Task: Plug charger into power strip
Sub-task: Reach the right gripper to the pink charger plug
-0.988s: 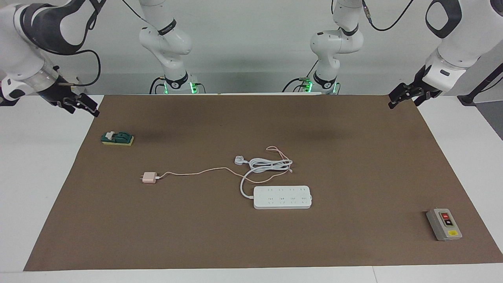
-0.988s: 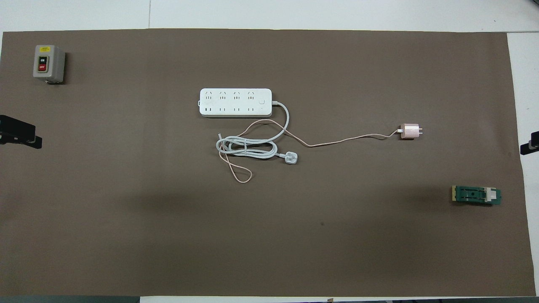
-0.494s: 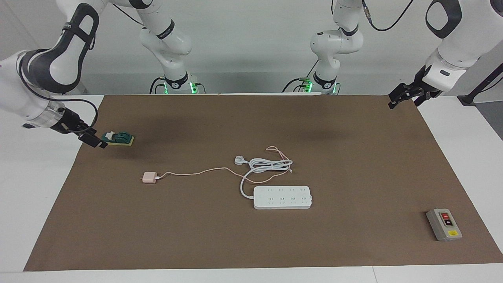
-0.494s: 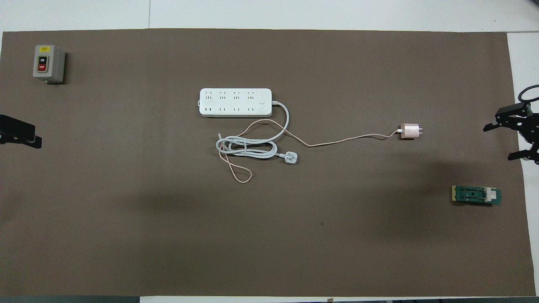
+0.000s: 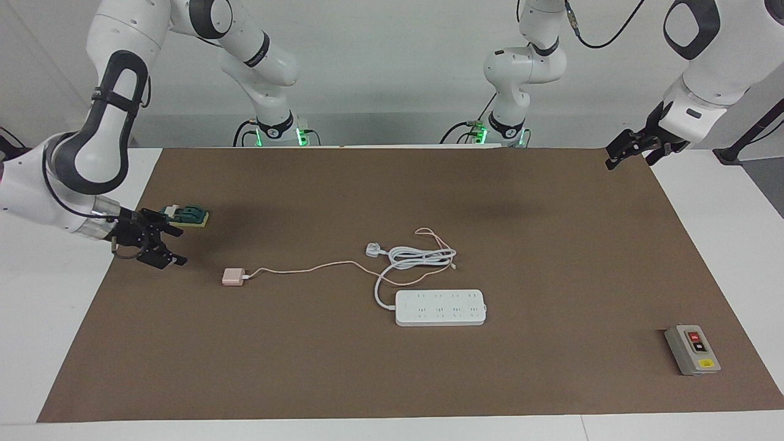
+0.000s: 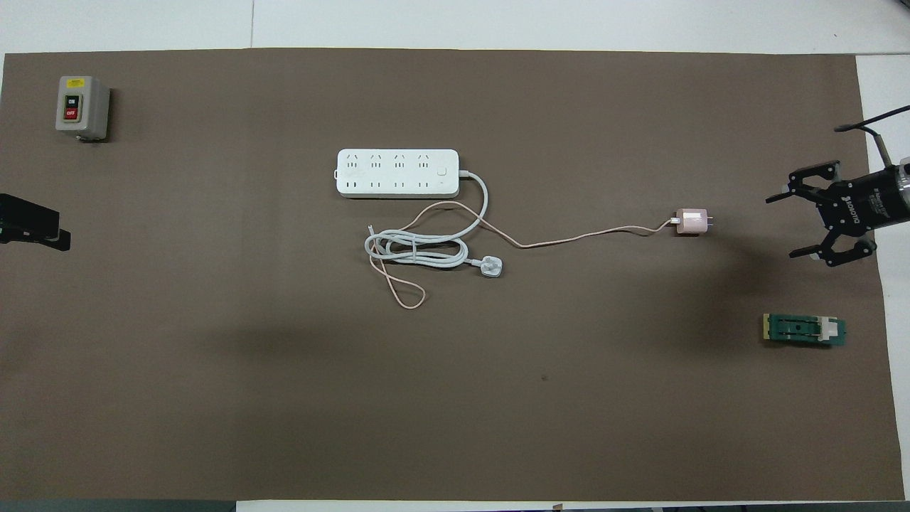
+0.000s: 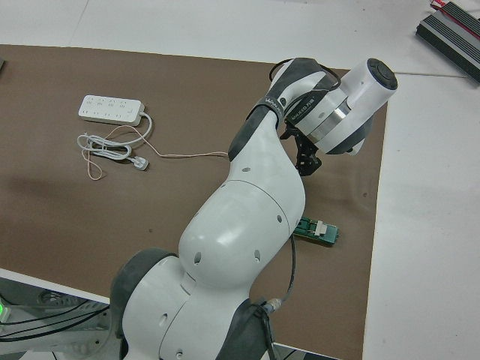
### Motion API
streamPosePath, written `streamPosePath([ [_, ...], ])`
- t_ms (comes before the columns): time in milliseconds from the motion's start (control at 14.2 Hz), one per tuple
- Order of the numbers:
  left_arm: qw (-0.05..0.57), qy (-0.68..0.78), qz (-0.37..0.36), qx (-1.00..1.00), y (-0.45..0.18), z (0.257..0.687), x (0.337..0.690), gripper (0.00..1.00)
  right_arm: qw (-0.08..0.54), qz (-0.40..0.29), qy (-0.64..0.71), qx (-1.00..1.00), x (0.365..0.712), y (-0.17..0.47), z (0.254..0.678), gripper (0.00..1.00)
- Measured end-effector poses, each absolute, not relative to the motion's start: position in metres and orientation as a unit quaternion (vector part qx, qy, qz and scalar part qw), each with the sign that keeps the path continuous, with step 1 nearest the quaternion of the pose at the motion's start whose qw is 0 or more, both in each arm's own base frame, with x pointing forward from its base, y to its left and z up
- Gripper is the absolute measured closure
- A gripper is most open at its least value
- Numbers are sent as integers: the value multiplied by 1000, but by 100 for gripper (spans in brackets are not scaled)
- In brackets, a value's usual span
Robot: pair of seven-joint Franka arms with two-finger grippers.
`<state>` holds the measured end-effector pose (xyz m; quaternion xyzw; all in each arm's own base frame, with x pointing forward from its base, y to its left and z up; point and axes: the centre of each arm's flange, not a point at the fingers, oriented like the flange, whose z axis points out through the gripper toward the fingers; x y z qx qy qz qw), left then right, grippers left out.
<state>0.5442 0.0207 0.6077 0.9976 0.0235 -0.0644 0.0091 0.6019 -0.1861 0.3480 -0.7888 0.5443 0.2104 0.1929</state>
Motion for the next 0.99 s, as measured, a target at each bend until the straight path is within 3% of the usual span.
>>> streamPosePath([
  [423,9,24,-64,998,21,608,544,0,243,229,591,-734,624,-152,332,0],
  [988,9,24,-64,998,21,608,544,0,234,249,603,-721,639,-113,285,0],
])
